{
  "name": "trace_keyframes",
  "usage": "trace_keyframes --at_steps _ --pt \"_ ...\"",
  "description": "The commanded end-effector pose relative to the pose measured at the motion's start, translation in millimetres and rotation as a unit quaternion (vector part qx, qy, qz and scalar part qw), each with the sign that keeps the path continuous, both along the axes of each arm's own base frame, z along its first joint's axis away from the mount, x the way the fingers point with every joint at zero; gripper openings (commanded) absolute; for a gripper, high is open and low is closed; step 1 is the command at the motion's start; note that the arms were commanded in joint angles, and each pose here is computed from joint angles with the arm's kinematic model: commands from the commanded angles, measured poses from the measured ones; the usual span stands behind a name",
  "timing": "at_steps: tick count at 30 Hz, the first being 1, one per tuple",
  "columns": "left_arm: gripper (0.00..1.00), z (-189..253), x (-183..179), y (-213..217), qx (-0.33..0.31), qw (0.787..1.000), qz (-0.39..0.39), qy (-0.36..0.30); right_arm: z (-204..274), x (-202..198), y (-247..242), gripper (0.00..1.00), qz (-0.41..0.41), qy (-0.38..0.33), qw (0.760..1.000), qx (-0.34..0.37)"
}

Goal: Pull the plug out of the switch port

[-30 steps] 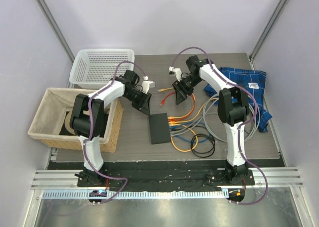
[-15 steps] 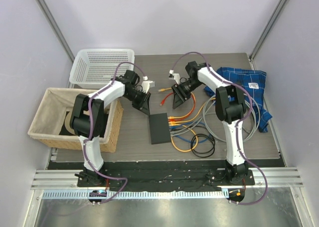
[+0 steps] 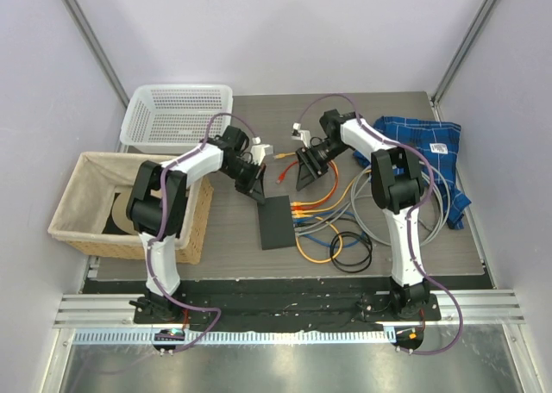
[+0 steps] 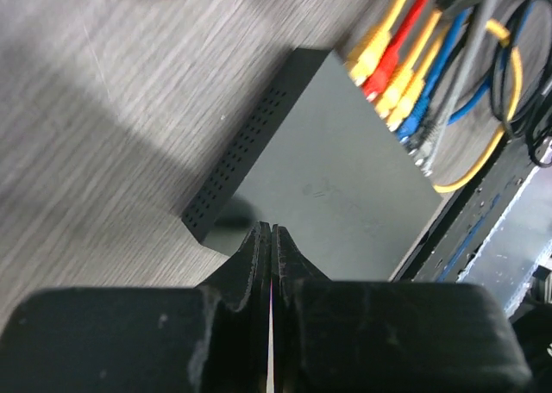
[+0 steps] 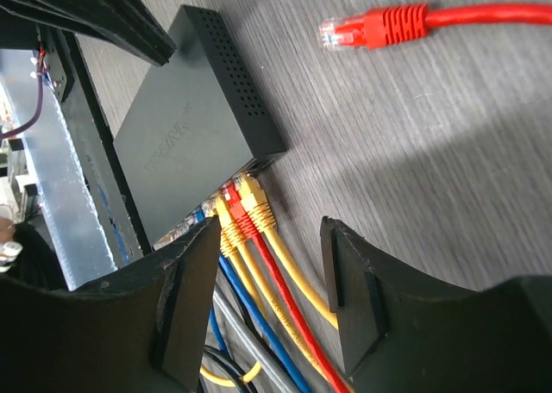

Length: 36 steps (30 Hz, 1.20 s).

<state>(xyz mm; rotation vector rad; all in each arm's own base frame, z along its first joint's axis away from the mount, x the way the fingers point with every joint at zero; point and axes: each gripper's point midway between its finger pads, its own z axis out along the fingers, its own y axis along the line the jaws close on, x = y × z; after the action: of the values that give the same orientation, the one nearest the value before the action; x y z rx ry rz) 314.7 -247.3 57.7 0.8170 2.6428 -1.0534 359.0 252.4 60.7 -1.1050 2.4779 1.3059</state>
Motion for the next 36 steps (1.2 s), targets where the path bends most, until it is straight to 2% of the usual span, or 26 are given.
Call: trace_keyframes --at_steps 1,11,20,31,36 --pt "0.0 -15 -10 1 0.011 1.0 0.003 0.019 -7 -10 6 0.58 0.004 0.023 1.0 0.008" --pt "0.0 -51 -12 19 0.075 0.997 -0.001 0.022 -32 -27 17 0.52 0.013 0.078 0.997 0.015" --pt "0.0 -74 -16 32 0.114 0.993 -0.013 0.024 -43 -41 23 0.5 0.026 0.097 0.995 0.017" --pt "0.0 -79 -17 35 0.121 0.992 -0.018 0.03 -54 -54 14 0.49 0.041 0.108 0.993 0.004" --pt "0.0 -78 -15 34 0.122 0.992 -0.016 0.03 -61 -53 11 0.45 0.042 0.103 0.994 -0.01"
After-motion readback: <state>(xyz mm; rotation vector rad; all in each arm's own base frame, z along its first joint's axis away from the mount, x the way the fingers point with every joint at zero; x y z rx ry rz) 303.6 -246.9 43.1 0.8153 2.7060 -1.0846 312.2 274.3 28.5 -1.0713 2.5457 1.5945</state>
